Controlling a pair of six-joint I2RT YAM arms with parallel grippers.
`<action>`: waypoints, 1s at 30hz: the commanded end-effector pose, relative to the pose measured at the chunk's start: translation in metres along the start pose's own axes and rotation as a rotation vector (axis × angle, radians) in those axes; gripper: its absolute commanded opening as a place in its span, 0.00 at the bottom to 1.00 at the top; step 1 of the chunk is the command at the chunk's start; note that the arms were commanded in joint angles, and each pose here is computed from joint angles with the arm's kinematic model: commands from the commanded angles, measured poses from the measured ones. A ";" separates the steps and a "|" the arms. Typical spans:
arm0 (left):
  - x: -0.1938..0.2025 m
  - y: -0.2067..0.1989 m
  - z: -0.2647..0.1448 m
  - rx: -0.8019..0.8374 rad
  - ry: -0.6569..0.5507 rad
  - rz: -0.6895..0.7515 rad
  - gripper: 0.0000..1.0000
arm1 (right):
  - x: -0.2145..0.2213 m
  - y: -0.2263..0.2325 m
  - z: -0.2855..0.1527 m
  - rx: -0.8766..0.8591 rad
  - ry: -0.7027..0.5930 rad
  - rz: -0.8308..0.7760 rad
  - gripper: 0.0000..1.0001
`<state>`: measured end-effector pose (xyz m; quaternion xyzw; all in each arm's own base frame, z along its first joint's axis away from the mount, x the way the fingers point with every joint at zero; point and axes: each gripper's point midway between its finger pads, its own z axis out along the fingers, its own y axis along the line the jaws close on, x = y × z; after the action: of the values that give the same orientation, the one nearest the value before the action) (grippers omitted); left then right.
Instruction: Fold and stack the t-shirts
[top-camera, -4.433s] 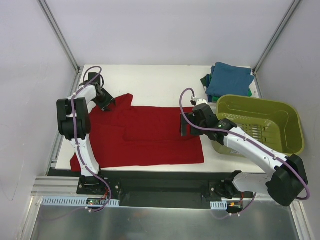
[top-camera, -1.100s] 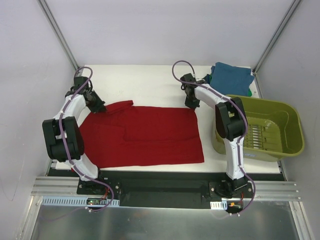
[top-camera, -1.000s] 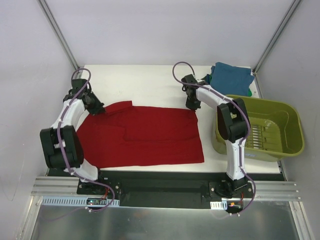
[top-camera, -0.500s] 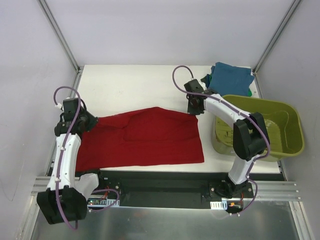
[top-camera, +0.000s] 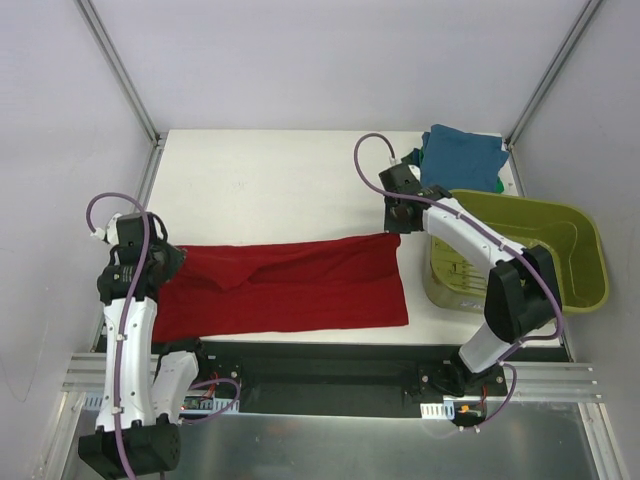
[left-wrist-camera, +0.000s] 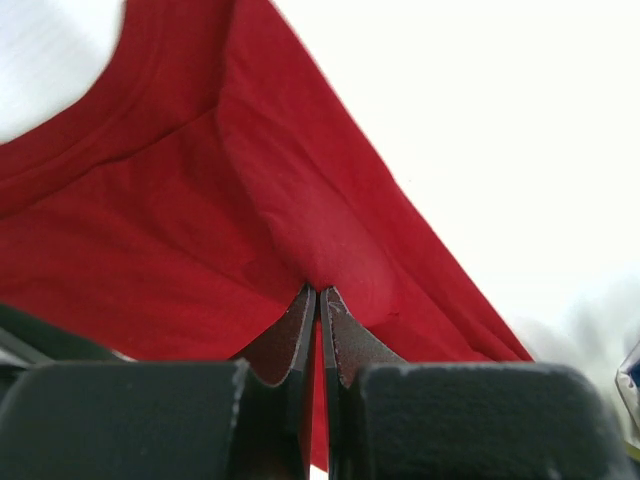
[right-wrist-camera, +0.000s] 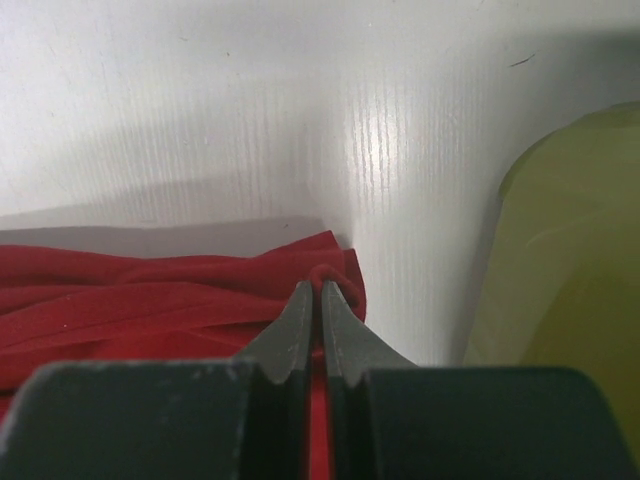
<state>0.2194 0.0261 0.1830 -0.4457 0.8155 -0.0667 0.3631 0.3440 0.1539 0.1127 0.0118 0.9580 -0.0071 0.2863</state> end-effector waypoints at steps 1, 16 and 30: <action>-0.002 0.023 -0.017 -0.082 -0.041 -0.046 0.00 | 0.001 -0.012 -0.013 0.019 -0.016 -0.028 0.01; 0.040 0.080 -0.011 -0.247 -0.001 -0.099 0.00 | 0.027 -0.018 -0.004 0.047 0.052 -0.054 0.03; 0.037 0.063 -0.021 -0.139 -0.035 -0.182 0.99 | 0.040 -0.023 -0.010 0.098 0.087 -0.098 0.92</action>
<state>0.1360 0.0374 0.1371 -0.5553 0.7680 0.0011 0.3190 0.3052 0.1274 0.0775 -0.0049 0.9719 -0.0719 0.2242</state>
